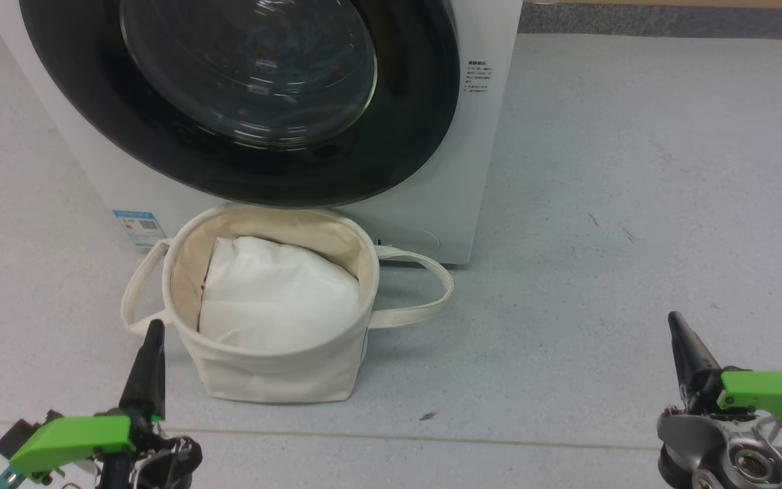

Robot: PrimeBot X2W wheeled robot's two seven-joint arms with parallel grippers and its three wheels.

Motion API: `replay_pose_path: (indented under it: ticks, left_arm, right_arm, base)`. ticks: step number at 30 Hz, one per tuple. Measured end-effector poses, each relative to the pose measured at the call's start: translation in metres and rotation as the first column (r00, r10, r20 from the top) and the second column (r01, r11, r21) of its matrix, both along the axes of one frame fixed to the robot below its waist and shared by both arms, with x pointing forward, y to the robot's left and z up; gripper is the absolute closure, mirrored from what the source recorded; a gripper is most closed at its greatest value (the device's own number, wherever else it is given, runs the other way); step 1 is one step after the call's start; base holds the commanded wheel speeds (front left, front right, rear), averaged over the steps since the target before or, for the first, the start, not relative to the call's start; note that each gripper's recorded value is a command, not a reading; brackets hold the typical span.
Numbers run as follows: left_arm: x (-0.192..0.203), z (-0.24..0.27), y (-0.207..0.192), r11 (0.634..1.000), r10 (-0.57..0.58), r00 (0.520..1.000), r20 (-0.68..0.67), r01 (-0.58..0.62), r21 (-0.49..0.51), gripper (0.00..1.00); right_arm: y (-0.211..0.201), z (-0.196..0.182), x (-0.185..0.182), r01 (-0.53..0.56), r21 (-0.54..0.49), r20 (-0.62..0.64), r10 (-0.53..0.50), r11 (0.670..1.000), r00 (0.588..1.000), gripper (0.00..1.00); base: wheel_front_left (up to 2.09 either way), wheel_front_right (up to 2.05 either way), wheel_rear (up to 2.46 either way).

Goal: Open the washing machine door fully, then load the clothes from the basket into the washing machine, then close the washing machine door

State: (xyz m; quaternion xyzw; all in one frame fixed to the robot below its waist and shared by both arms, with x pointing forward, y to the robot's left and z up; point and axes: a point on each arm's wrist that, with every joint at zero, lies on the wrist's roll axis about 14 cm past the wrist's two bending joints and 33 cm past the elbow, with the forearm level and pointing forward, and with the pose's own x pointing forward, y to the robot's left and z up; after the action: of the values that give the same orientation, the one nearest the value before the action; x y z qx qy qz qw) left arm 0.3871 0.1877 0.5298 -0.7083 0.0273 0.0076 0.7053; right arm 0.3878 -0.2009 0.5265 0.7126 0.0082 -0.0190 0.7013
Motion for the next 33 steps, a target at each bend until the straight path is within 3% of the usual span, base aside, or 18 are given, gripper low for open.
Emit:
replay_pose_path:
  ticks: [33]
  left_arm:
    - [0.0001, 0.0000, 0.0000, 1.000, 0.000, 1.000, 0.000, 0.000, 0.000, 1.00]
  right_arm:
    - [-0.0001, 0.0013, -0.0009, 0.001, -0.003, -0.001, -0.001, 1.000, 1.000, 1.00]
  base:
    - [0.00, 0.00, 0.00]
